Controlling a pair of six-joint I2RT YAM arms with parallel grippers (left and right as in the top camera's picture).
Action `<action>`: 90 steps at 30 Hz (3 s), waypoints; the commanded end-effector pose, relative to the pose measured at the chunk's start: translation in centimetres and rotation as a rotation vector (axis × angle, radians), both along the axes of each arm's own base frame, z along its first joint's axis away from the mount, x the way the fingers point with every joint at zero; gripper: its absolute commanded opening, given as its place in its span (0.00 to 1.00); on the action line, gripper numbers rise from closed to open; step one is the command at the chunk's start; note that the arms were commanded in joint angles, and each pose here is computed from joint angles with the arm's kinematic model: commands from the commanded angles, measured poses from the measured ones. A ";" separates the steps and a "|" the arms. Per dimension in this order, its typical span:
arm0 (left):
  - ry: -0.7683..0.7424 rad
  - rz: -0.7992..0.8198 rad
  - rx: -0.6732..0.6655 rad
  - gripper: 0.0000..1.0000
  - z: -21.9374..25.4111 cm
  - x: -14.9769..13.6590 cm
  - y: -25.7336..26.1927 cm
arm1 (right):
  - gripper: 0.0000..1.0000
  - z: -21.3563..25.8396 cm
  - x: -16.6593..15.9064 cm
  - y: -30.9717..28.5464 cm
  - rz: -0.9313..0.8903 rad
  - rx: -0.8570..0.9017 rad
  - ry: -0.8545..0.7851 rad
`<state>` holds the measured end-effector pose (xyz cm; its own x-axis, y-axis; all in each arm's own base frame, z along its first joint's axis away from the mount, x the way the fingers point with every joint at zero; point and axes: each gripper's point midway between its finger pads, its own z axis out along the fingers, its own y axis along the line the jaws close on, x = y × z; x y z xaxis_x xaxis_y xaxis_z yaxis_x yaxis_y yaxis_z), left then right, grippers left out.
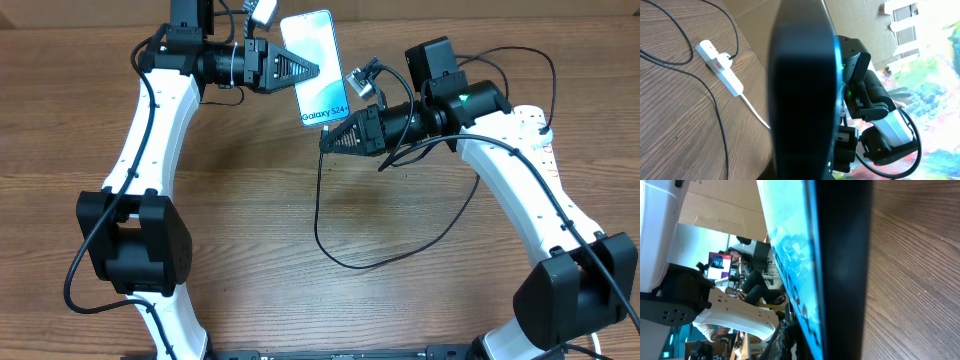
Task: Plug charger to phone and switch on socket
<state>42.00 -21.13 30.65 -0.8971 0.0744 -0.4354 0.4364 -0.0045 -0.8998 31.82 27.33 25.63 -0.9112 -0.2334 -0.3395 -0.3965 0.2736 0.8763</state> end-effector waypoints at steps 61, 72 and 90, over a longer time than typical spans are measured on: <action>0.371 0.651 0.872 0.04 -14.2 3.8 16.3 | 0.85 -24.6 -2.3 0.4 -0.297 -1.027 0.214; 0.375 0.649 0.873 0.04 -14.2 3.7 16.3 | 0.57 -24.9 -2.6 1.7 -0.370 -1.097 0.105; 0.377 0.648 0.874 0.04 -14.3 3.7 16.3 | 0.32 -25.4 -3.4 2.6 -0.469 -1.151 0.038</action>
